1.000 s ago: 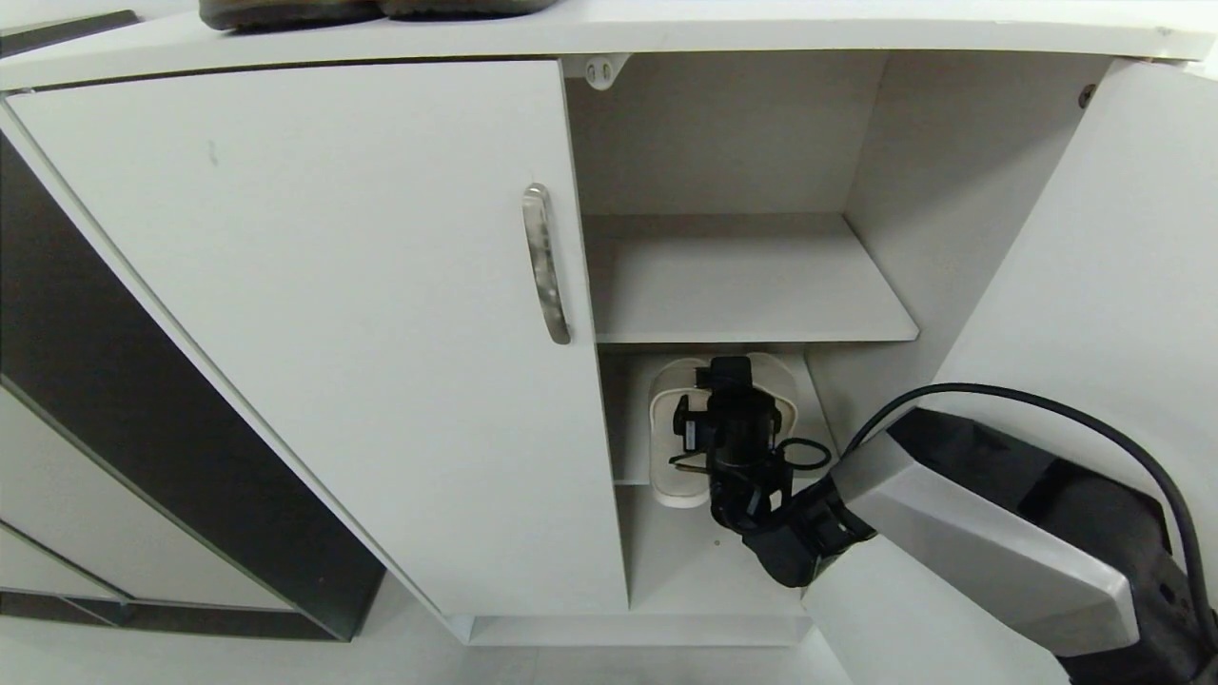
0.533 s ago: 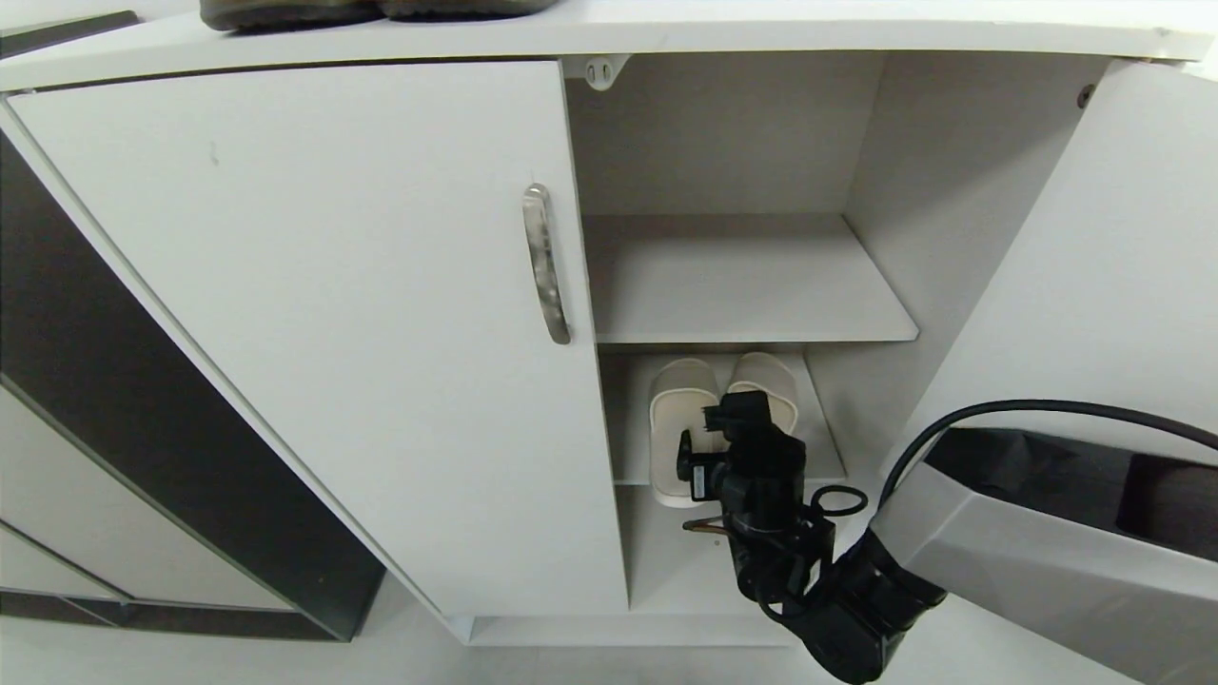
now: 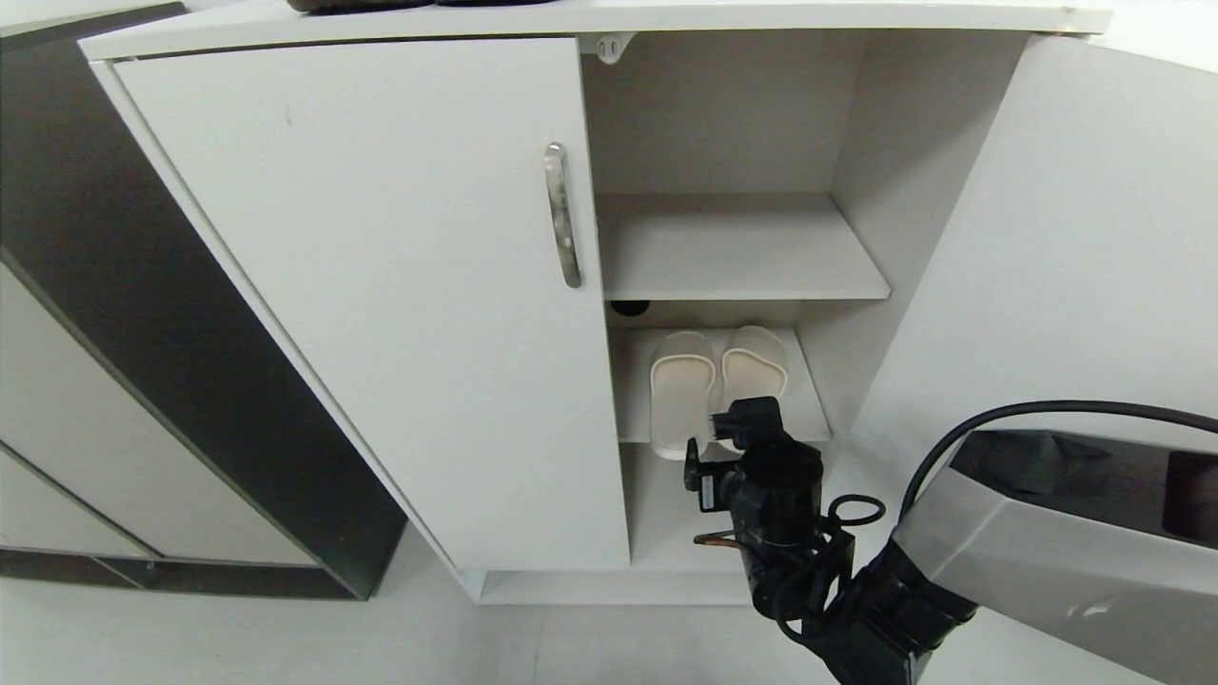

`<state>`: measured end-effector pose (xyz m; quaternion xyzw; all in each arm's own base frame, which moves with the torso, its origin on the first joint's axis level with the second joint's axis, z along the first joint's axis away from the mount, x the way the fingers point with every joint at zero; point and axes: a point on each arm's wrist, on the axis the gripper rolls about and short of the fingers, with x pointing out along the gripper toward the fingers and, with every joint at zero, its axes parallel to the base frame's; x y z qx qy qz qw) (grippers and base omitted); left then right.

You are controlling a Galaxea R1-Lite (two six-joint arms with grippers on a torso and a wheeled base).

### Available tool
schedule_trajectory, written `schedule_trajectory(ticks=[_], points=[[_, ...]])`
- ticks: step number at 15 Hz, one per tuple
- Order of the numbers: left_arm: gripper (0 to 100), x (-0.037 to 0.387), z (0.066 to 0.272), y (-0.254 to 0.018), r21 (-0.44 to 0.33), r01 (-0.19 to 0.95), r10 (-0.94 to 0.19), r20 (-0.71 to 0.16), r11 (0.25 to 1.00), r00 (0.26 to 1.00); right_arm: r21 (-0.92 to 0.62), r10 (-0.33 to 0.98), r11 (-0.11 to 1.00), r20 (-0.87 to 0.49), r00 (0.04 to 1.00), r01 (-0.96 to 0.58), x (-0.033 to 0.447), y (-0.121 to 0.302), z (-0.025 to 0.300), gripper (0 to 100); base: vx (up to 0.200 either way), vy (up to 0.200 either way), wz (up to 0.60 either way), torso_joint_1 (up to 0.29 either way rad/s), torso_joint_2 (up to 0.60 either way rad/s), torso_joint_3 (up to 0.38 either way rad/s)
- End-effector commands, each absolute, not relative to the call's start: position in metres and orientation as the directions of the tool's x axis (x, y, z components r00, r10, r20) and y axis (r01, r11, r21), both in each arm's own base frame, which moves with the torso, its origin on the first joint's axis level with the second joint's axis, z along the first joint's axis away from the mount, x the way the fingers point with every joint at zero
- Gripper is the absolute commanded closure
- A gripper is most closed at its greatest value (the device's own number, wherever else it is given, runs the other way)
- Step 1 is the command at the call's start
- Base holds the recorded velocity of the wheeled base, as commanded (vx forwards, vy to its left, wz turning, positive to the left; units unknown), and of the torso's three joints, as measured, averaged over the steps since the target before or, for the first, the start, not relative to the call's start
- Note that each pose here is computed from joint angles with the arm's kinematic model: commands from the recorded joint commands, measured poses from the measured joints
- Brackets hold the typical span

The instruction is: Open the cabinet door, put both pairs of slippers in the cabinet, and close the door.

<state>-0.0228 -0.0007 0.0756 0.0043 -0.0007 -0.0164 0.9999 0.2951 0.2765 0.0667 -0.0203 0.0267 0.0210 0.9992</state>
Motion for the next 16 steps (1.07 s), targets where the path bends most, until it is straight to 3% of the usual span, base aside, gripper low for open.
schedule_trajectory(ticks=[1,9,16], points=[[100,-0.0227,0.0757,-0.0007,0.009,0.034,-0.034,0.0,0.999,0.999,-0.04,0.041,0.998,-0.055,0.998,-0.044,0.2943,0.2761,0.0671,0,0.0,0.0,0.0,0.0,0.0,0.0],[100,-0.0227,0.0757,-0.0007,0.009,0.037,-0.037,0.0,0.999,0.999,-0.047,0.042,0.998,-0.054,0.998,-0.044,0.291,0.2728,0.0715,0,0.0,0.0,0.0,0.0,0.0,0.0],[100,-0.0227,0.0757,-0.0007,0.006,0.037,-0.037,0.0,0.999,0.999,-0.063,0.043,0.997,-0.059,0.997,-0.046,0.2867,0.2693,0.0734,0,0.0,0.0,0.0,0.0,0.0,0.182]])
